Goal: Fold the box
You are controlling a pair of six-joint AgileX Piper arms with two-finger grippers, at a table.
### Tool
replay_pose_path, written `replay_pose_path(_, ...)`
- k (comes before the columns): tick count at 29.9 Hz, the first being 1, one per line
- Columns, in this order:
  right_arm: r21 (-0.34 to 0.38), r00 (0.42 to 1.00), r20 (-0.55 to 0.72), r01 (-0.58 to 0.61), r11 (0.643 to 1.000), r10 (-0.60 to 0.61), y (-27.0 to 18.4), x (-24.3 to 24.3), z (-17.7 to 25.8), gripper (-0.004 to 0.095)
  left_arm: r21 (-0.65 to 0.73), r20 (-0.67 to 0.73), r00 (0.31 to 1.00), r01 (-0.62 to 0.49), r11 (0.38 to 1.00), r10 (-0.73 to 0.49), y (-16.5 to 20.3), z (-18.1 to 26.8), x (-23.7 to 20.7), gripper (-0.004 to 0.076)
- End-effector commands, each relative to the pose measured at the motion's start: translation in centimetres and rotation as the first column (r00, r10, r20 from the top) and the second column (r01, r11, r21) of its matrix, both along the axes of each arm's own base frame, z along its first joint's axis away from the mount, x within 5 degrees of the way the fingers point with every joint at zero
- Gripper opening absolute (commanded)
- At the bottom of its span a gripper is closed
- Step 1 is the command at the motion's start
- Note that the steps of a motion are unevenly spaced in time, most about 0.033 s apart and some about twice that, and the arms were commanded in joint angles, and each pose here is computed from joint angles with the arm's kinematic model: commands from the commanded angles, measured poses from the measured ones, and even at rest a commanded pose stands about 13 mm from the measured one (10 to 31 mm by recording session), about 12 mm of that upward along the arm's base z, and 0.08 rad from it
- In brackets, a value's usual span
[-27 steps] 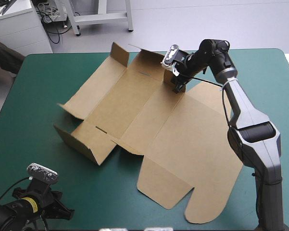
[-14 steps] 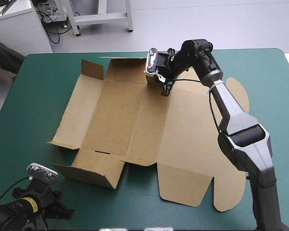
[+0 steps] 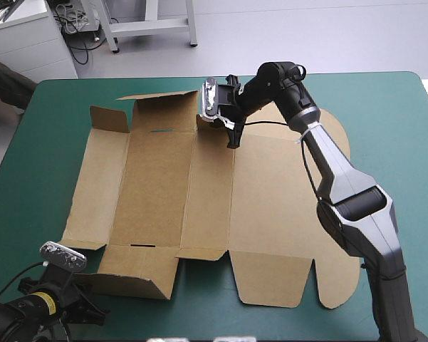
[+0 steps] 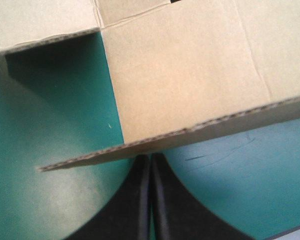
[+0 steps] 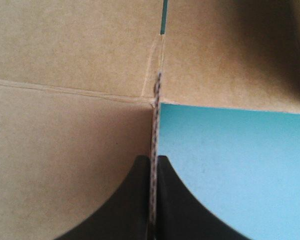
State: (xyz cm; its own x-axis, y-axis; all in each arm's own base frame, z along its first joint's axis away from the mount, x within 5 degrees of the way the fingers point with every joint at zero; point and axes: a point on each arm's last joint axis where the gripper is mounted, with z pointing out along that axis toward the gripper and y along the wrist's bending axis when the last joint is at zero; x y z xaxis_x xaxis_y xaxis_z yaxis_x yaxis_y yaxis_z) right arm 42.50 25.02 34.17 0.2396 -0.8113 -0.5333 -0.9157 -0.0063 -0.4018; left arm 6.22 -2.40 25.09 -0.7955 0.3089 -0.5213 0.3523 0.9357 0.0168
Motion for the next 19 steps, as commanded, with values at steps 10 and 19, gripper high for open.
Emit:
replay_pose_path(10,0.125,0.996,0.054,-0.082,0.989,0.076,0.84,-2.61,4.33,0.0002,-0.025,0.048,0.999,0.005,1.0,-0.003,-0.22,0.88,0.37,-0.0032)
replay_pose_path(19,0.125,0.997,0.045,-0.068,0.99,0.063,0.8,-2.58,4.3,0.0626,-0.025,0.048,0.999,0.005,1.0,-0.003,-0.22,0.88,0.37,-0.0032)
